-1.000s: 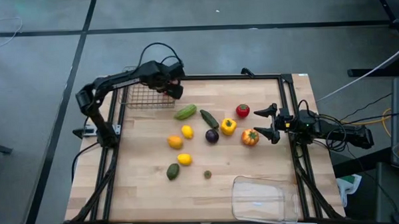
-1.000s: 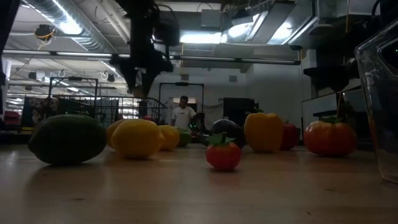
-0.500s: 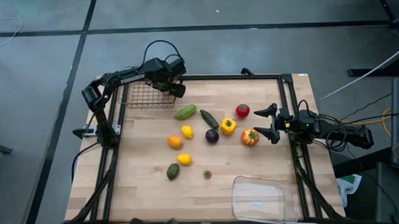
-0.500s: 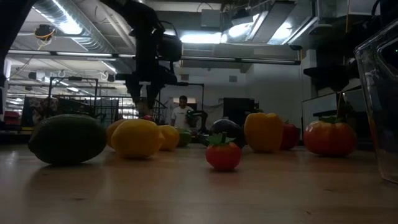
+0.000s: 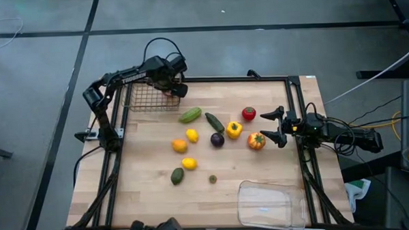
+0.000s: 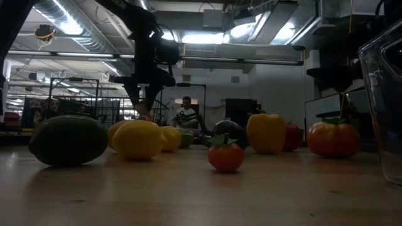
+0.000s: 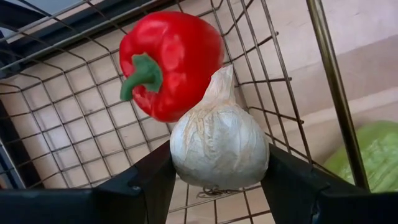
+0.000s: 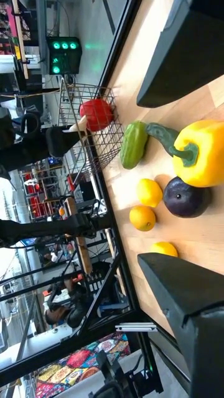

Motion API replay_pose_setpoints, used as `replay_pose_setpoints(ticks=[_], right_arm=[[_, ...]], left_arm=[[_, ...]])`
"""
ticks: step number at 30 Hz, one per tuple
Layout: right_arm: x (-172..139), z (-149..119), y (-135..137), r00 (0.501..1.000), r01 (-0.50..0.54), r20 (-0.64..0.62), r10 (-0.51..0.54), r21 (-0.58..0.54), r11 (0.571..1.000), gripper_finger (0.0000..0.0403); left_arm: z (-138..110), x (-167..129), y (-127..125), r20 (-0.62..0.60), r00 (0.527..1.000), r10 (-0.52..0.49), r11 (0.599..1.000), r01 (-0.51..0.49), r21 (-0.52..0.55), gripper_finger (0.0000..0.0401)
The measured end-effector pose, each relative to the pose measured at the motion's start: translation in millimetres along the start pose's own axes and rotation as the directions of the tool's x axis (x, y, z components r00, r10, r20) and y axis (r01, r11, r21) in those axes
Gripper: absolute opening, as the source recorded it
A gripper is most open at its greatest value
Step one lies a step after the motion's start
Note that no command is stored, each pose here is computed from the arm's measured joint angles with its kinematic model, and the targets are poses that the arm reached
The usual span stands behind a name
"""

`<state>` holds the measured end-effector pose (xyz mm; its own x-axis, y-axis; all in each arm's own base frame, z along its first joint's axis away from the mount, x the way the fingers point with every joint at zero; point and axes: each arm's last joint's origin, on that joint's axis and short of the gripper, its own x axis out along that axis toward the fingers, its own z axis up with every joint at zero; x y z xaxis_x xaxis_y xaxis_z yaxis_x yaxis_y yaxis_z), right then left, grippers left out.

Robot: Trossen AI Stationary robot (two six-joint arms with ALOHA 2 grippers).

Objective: Sort produce into baskets
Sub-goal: Put the garlic into the mesh basket, then put the large orange tomato into the transparent bin

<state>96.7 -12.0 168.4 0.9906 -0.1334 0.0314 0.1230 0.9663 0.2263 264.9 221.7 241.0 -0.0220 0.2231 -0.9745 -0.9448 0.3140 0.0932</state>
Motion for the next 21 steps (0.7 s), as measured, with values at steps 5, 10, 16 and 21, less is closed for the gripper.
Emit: replay_pose_setpoints(ticks=[5, 10, 16, 21], right_arm=[[0.0, -0.2, 0.0, 1.000, 0.000, -0.001, 0.000, 0.000, 1.000, 0.0397], [0.0, 0.0, 0.0, 1.000, 0.000, 0.000, 0.000, 0.000, 1.000, 0.0397], [0.0, -0.1, 0.0, 1.000, 0.000, 0.000, 0.000, 0.000, 1.000, 0.0397], [0.0, -0.1, 0.0, 1.000, 0.000, -0.001, 0.000, 0.000, 1.000, 0.0397]], left_arm=[[0.4, -0.4, -0.2, 0.005, 1.000, -0.004, 1.000, 0.004, 0.018, 0.0208], [0.5, -0.4, -1.1, -0.003, 1.000, -0.029, 0.997, 0.029, 0.070, 0.0221], [2.8, -0.5, -2.8, 0.020, 0.999, -0.047, 0.994, 0.045, 0.098, 0.0245], [3.7, -0.4, -2.3, 0.024, 0.998, -0.049, 0.994, 0.046, 0.100, 0.0282]])
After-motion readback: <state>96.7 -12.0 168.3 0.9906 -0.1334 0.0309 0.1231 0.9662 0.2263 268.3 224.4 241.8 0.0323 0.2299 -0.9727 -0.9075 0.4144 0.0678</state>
